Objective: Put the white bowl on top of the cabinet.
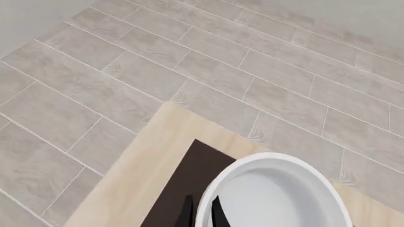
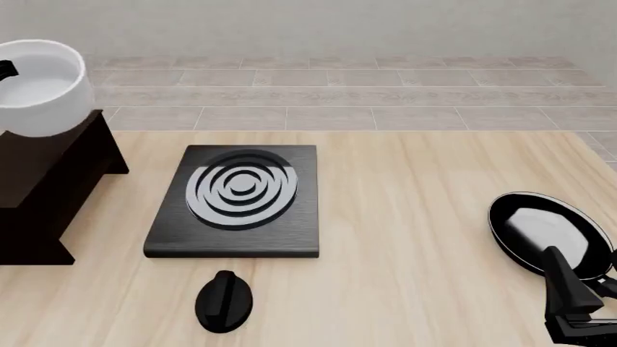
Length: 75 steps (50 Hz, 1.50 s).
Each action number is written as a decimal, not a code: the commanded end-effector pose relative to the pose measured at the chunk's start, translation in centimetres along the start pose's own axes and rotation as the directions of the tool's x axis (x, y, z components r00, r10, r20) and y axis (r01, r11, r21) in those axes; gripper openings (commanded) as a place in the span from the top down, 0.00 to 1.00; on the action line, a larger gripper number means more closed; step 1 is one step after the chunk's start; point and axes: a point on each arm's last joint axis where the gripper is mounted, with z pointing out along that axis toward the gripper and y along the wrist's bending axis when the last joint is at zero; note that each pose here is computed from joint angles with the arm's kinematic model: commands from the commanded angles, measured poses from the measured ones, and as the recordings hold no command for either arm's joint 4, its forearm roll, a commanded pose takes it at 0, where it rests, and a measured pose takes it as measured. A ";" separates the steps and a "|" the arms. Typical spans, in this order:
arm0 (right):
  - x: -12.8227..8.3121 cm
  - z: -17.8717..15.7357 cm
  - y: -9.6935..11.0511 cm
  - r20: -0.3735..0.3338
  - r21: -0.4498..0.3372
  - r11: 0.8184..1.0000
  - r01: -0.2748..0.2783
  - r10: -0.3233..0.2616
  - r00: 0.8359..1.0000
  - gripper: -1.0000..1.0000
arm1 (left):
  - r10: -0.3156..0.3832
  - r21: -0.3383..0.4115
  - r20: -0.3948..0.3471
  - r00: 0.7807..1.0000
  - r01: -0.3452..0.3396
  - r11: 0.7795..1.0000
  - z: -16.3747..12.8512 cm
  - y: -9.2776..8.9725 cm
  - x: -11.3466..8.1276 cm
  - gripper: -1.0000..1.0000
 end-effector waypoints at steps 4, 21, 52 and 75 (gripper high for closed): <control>0.0 0.0 0.0 0.000 0.000 1.000 0.000 0.000 1.000 0.00 | -0.052 -0.037 0.011 0.999 0.052 0.998 1.2 2.1 1.0 1.00; 0.0 0.0 0.0 0.000 0.000 1.000 0.000 0.000 1.000 0.00 | -0.069 -0.051 -0.009 0.998 0.069 0.996 2.8 2.8 2.5 1.00; 0.0 0.0 0.0 0.000 0.000 1.000 0.000 0.000 1.000 0.00 | -0.083 -0.082 -0.050 0.995 0.079 0.994 4.7 4.2 5.5 1.00; 0.0 0.0 0.0 0.000 0.000 1.000 0.000 0.000 1.000 0.00 | -0.044 -0.068 -0.032 0.999 0.042 0.997 3.6 3.6 4.5 0.00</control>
